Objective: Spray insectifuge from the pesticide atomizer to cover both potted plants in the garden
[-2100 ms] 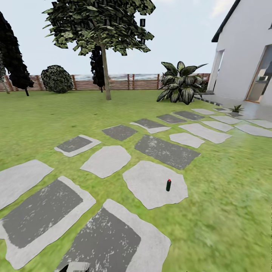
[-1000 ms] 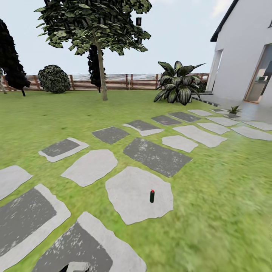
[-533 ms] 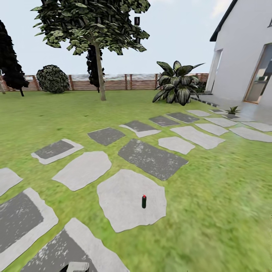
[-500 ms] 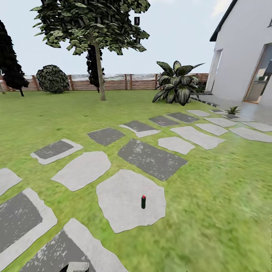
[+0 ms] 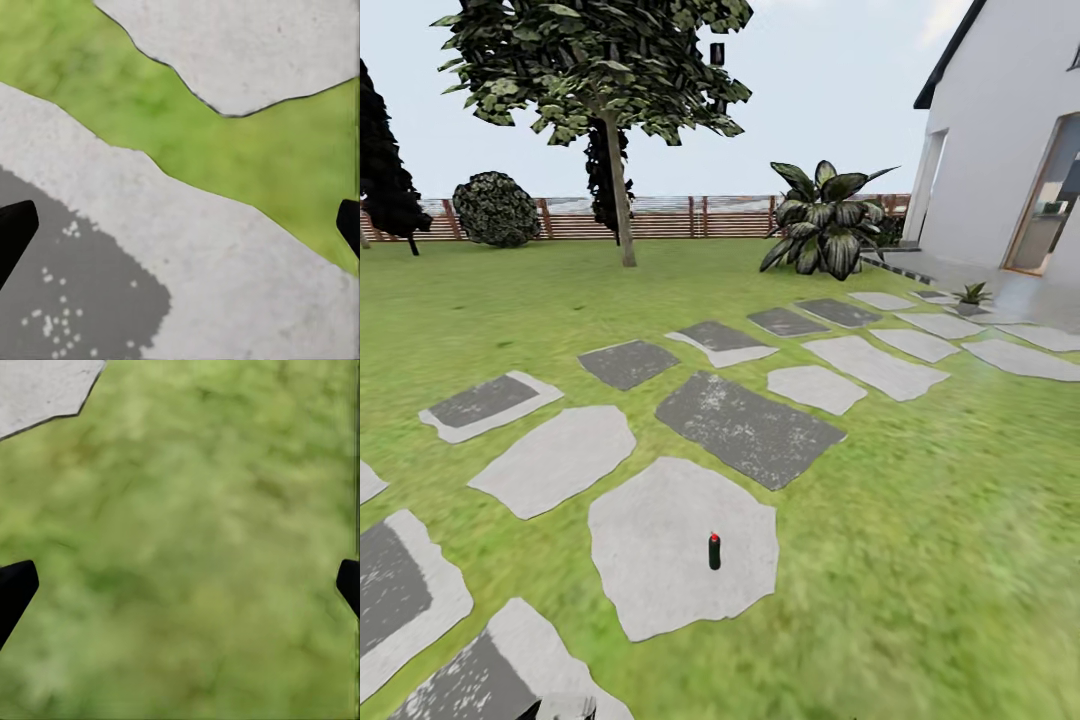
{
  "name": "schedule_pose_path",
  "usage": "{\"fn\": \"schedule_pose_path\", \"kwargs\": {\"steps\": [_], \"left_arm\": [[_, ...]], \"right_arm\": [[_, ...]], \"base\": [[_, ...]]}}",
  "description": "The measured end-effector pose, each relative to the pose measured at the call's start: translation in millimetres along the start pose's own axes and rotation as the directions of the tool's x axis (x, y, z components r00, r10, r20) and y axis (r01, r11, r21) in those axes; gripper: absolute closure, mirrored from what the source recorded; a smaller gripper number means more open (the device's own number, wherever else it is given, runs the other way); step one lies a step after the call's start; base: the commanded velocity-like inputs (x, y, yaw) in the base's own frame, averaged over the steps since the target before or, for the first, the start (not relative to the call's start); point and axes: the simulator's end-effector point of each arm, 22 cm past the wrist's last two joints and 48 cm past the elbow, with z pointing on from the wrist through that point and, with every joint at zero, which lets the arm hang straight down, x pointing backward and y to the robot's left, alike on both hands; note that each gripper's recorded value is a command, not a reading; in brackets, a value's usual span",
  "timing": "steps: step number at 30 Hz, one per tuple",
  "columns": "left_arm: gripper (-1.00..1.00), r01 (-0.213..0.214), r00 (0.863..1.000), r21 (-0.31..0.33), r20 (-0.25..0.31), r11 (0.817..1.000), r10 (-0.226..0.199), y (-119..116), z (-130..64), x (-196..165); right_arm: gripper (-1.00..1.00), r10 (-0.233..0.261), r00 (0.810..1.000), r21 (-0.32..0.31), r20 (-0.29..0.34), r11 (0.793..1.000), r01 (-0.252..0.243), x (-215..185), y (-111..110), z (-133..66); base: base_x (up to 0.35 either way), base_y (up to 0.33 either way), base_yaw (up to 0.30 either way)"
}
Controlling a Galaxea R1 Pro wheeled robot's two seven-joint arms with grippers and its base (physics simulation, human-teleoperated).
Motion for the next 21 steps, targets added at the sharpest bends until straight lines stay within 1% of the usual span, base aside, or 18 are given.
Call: {"fn": "schedule_pose_path", "kwargs": {"steps": [21], "left_arm": [[-1.00,0.000,1.000,0.000,0.000,1.000,0.000,-0.5,0.1,-0.3]], "right_arm": [[-1.00,0.000,1.000,-0.001,0.000,1.000,0.000,0.0,0.3,0.0]], "base": [[0.160,-0.242,0.000]]}}
